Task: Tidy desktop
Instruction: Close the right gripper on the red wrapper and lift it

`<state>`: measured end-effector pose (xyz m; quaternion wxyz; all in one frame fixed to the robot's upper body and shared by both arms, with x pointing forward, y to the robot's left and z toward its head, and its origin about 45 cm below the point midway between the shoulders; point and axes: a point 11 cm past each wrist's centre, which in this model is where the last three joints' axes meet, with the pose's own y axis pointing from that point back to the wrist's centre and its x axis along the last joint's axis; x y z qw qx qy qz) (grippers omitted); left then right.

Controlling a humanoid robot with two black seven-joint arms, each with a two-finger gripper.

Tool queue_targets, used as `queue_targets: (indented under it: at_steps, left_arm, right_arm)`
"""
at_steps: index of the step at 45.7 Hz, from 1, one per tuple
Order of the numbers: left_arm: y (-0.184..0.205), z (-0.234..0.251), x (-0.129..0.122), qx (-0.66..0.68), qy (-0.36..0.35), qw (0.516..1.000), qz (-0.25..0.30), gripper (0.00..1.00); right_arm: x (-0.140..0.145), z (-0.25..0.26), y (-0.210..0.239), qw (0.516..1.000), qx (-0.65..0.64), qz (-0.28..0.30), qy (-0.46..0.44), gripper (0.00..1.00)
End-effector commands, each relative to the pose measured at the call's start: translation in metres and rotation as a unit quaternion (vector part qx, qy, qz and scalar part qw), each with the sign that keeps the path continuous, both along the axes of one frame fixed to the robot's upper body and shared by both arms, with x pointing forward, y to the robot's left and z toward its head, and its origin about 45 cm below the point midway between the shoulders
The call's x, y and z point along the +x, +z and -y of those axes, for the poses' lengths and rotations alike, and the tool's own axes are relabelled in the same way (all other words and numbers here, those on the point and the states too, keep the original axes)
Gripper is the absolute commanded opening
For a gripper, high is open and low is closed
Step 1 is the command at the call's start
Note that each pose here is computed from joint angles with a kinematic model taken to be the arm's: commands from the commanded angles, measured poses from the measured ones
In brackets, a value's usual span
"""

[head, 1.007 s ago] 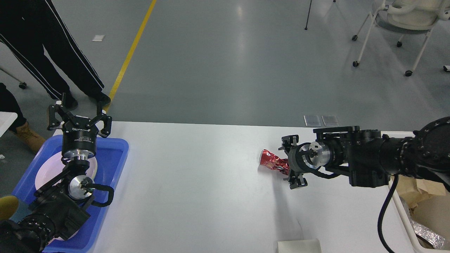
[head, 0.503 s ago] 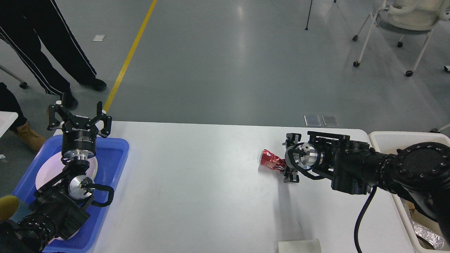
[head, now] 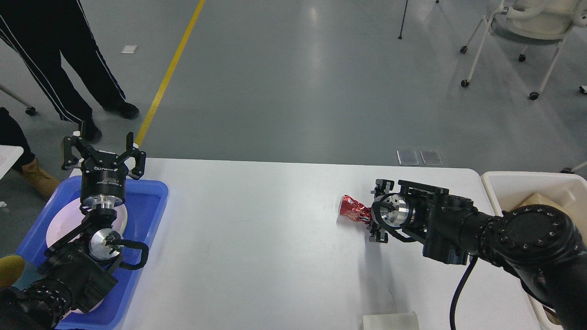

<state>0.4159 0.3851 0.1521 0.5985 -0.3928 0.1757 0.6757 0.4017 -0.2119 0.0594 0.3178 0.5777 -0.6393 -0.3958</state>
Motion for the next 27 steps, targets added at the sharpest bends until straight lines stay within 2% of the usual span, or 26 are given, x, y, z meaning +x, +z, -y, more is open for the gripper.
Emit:
queue_targets:
  at_steps: [1,5,8,11,12,14,15,27]
  left_arm:
    - [0.0000,0.0000,0.0000,0.000,0.000,1.000,0.000,0.97]
    - [0.0000,0.0000,0.0000,0.000,0.000,1.000,0.000,0.97]
    - [0.0000,0.0000,0.0000,0.000,0.000,1.000,0.000,0.97]
    - [0.0000,0.0000,0.0000,0.000,0.000,1.000,0.000,0.97]
    - [0.0000,0.0000,0.0000,0.000,0.000,1.000,0.000,0.97]
    - [0.0000,0.0000,0.0000,0.000,0.000,1.000,0.000,0.97]
    - [0.0000,0.0000,0.0000,0.000,0.000,1.000,0.000,0.97]
    - [0.0000,0.0000,0.0000,0.000,0.000,1.000,0.000,0.97]
  right_arm:
    - [-0.0023,-0.0005,-0.0052,1.000,0.003,0.002,-0.010,0.93]
    - [-0.0026,-0.0008,-0.0056,1.000,0.004,0.002,-0.009,0.76]
    - [-0.0032,-0.0021,-0.0062,1.000,0.006,0.002,-0.006,0.54]
    - [-0.0050,-0.0026,-0.0082,1.000,0.006,0.000,-0.004,0.39]
    - [-0.0049,-0.0026,-0.0081,1.000,0.006,0.001,-0.004,0.32]
    - [-0.0040,-0.0032,-0.0077,1.000,0.005,0.006,-0.003,0.07]
    - [-0.0031,-0.0038,-0.0072,1.000,0.004,0.012,-0.003,0.00]
    - [-0.0011,-0.0029,-0.0058,0.999,-0.023,0.026,0.023,0.00]
